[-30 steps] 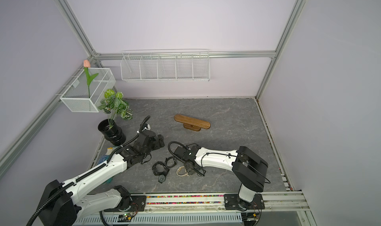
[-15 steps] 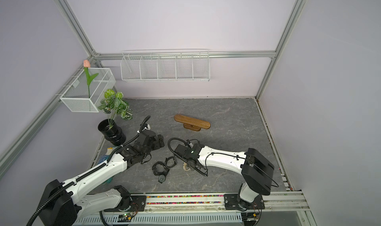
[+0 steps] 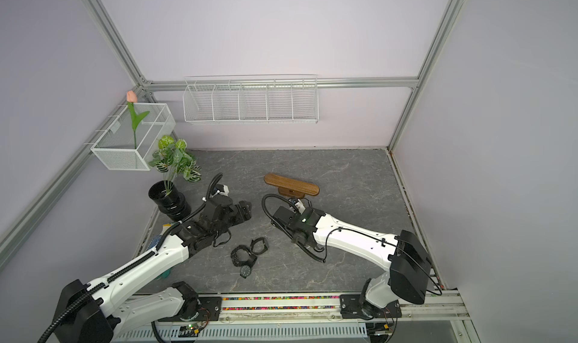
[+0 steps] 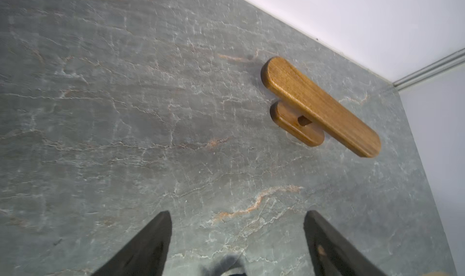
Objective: Place watch on stand
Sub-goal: Pick up the watch at the center of the board.
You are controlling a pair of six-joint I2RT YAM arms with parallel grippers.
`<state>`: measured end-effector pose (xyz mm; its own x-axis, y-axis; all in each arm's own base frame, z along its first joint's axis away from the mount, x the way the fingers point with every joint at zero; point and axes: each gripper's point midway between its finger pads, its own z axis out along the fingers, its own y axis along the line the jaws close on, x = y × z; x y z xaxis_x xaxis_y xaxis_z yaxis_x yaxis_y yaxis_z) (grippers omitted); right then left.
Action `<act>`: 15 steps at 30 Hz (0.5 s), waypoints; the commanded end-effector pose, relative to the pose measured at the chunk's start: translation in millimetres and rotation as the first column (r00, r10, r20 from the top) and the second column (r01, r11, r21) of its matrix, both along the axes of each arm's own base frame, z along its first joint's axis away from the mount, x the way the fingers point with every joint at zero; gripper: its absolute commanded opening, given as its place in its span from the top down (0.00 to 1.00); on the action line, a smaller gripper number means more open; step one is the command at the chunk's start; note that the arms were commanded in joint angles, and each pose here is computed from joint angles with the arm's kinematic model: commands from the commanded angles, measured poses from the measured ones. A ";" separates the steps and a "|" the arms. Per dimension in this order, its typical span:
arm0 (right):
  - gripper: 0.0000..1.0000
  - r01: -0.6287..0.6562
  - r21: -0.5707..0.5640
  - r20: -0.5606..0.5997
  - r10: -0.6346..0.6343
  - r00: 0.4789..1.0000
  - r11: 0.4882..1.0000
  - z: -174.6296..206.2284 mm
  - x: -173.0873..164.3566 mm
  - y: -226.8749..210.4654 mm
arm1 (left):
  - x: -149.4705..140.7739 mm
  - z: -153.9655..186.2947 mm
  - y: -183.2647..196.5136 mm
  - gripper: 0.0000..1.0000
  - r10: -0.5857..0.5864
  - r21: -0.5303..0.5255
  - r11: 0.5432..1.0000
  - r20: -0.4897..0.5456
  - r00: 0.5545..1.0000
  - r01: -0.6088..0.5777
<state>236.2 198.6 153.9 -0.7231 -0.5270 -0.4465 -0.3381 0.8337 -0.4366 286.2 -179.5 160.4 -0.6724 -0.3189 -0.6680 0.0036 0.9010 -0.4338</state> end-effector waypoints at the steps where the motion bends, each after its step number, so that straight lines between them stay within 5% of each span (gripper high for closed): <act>1: 0.93 -0.010 0.150 0.012 0.008 1.000 0.989 11.0 2.7 19.0 | -2.4 6.8 -24.9 0.18 -0.064 -0.079 0.995 0.026 0.998 0.066; 15: 0.93 0.003 0.262 -0.005 -0.002 1.000 0.965 7.2 -0.8 30.9 | -12.1 24.7 -87.2 0.30 -0.243 -0.125 0.959 0.093 0.965 0.254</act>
